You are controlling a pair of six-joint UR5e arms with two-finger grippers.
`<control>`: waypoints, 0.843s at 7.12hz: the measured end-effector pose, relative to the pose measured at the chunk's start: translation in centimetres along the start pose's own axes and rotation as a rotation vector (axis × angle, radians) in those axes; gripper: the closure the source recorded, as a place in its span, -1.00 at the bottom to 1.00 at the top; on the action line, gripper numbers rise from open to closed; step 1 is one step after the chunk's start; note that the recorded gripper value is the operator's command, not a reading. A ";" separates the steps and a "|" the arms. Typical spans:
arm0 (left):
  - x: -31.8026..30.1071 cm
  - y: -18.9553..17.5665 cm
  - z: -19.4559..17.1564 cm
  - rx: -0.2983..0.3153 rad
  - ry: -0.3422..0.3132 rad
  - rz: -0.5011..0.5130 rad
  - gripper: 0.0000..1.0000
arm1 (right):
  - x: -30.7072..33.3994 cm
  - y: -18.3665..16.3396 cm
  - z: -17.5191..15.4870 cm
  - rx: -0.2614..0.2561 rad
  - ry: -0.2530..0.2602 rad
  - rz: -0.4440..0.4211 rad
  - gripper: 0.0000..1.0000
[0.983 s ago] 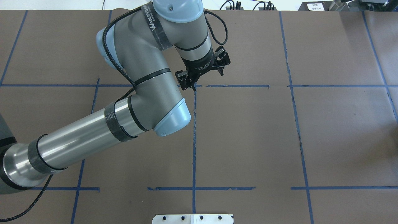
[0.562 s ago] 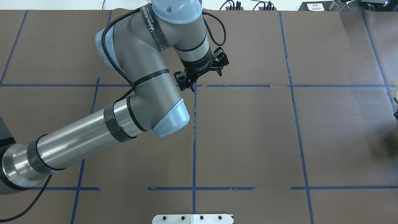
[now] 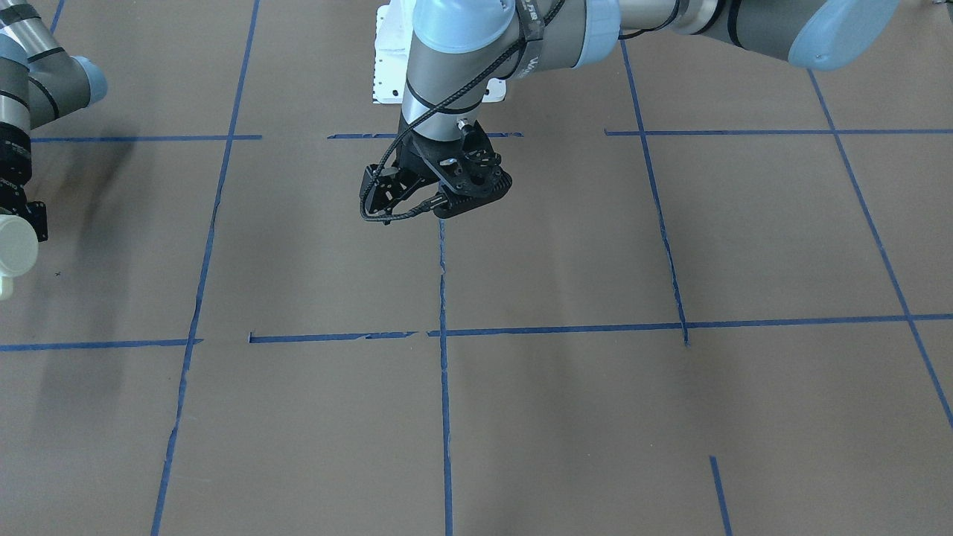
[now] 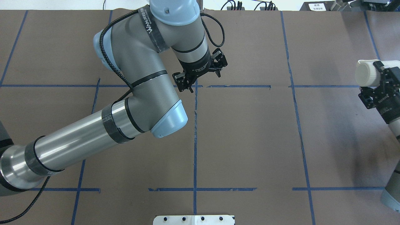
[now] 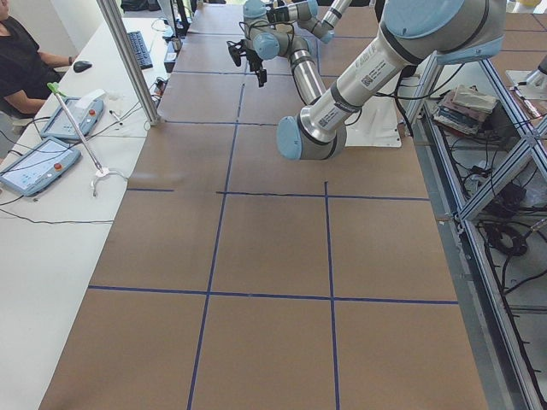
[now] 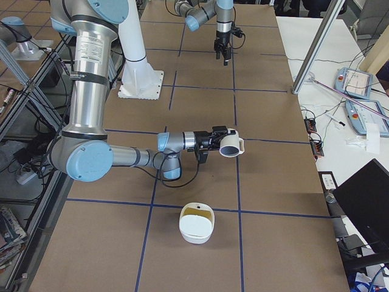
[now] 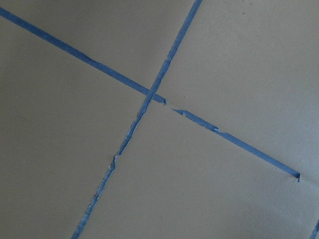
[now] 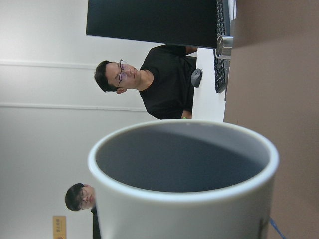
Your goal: Left arm hands cup to right arm to dump lemon
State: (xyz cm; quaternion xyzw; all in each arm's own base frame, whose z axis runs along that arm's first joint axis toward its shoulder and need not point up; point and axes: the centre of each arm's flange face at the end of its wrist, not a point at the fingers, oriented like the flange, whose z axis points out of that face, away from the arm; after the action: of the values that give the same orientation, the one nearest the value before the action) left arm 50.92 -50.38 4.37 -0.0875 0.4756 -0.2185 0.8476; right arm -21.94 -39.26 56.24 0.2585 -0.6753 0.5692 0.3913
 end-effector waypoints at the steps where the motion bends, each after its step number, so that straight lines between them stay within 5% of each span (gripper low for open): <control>1: -0.2 -0.2 -0.2 0.004 0.003 0.005 -1.00 | -0.4 3.6 2.4 -0.003 0.021 -0.235 0.43; 4: -0.3 -1.3 -0.9 0.019 0.010 0.021 -1.00 | 0.4 15.5 5.6 -0.116 0.040 -0.868 0.44; 6: -0.3 -1.8 -1.1 0.027 0.014 0.027 -1.00 | 0.1 23.8 7.2 -0.166 0.055 -1.120 0.51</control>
State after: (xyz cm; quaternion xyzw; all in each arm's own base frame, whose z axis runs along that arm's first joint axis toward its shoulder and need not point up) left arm 49.35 -51.77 4.61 -0.0681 0.4796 -0.2138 0.8483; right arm -42.64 -41.02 42.50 0.5306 -0.4671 0.2264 0.6701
